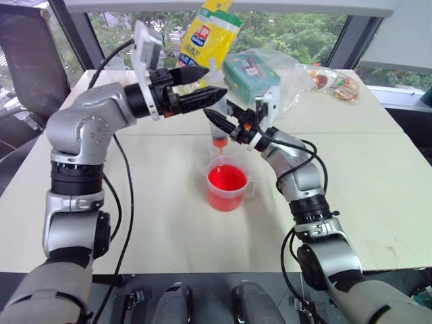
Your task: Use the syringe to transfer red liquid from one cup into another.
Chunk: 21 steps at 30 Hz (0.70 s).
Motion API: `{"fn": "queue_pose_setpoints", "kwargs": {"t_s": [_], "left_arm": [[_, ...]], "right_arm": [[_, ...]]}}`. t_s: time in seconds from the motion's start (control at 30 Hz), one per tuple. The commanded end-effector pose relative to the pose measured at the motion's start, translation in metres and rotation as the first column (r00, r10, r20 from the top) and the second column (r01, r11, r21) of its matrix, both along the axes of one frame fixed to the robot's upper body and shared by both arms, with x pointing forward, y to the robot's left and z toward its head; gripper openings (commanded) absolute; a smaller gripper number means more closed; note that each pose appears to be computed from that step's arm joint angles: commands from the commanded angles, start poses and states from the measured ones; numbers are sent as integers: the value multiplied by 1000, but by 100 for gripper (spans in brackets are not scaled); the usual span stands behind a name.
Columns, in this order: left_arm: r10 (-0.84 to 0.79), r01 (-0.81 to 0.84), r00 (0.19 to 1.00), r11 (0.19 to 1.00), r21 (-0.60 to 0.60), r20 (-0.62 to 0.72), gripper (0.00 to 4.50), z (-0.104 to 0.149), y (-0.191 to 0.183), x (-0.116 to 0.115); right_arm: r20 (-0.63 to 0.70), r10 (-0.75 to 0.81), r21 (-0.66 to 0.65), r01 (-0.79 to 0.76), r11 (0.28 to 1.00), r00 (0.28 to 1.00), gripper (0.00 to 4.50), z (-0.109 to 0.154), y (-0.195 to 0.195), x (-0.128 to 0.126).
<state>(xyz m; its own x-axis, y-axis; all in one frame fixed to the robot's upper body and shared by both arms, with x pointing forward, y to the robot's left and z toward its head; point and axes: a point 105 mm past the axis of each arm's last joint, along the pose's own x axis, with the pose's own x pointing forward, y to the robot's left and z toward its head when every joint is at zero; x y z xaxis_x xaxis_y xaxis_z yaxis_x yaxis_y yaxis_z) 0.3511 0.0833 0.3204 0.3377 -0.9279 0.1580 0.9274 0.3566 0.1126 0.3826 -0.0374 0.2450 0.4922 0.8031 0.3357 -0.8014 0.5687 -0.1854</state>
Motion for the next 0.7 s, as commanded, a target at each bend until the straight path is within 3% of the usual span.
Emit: {"fn": "queue_pose_setpoints", "kwargs": {"t_s": [0.03,0.13,0.33,0.7], "left_arm": [[-33,33,999,999,2,40,446,8,-9,-2],[-47,47,998,999,7,33,363,4,-15,0],[-60,60,997,998,-2,40,92,6,-17,0],[-52,51,998,998,44,26,80,-10,-19,0]], "right_arm": [[60,20,17,-21,1000,998,138,14,3,-6],[60,18,13,-19,1000,998,138,14,3,-6],[61,16,10,-16,1000,998,138,13,2,-7],[74,20,8,-21,1000,997,138,18,0,-8]]}}
